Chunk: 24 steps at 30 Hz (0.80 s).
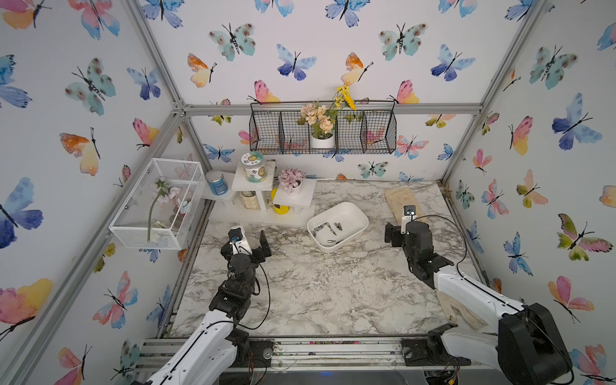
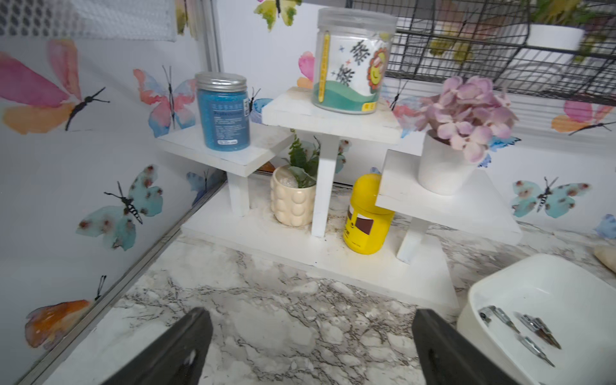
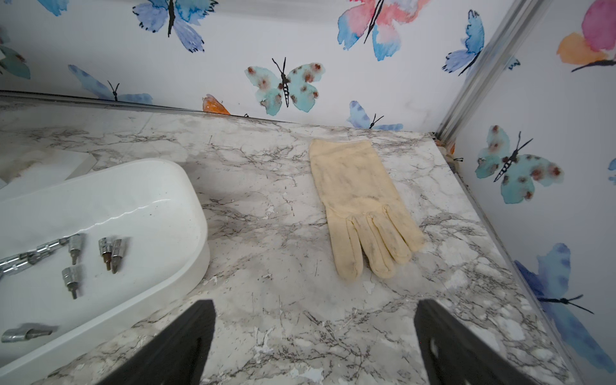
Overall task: Put the bit on the desktop into the storage box
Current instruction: Reset both arms
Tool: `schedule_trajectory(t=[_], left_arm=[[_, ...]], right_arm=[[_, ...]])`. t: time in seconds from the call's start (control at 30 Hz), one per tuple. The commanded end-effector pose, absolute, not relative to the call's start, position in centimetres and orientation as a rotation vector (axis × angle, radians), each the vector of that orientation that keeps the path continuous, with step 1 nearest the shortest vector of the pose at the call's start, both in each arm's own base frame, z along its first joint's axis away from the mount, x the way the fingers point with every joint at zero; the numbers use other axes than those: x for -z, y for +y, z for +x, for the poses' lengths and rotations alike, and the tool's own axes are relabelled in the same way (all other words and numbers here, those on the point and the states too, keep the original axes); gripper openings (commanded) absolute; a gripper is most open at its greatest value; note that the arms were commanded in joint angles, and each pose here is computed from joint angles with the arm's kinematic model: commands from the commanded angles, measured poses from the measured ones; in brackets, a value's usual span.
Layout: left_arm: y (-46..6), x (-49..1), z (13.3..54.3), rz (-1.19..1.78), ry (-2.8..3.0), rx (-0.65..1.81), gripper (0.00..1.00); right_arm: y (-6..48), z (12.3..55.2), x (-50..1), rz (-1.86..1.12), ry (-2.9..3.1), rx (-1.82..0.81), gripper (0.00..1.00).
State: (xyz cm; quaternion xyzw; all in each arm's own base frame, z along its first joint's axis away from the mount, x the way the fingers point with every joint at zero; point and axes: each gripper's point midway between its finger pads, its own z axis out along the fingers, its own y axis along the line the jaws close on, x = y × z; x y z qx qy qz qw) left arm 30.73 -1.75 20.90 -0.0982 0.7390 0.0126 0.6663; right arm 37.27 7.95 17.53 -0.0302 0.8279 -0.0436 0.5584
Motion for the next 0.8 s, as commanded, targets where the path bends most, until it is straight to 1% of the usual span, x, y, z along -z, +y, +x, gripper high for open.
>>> schedule_trajectory(t=[0.0,0.1,0.27,0.47,0.63,0.7,0.77], left_arm=[[-0.2,-21.7,31.3,-0.240,1.605,-0.031,0.99],[1.8,-20.4,31.9,-0.283,1.614,-0.046,0.99],[2.8,-17.2,33.2,-0.289,1.653,0.007,0.99],[1.6,-15.5,33.9,-0.158,1.661,0.004,0.99],[1.6,-13.2,33.7,-0.163,1.660,0.008,0.99],[1.4,-13.1,34.3,-0.146,1.648,0.010,0.99],[1.0,-12.1,35.8,-0.111,1.725,0.001,0.99]], right_arm=[[7.9,37.7,-18.2,-0.045,1.896,0.040,0.99],[7.2,37.6,-18.4,-0.032,1.839,0.045,0.99],[6.9,36.9,-18.5,-0.075,1.730,0.050,0.99],[5.6,36.8,-18.0,-0.050,1.710,0.092,0.99],[5.0,37.2,-16.8,-0.038,1.730,0.108,0.99],[4.7,37.4,-16.4,-0.043,1.733,0.130,0.99],[4.0,37.7,-15.9,-0.042,1.740,0.164,0.99]])
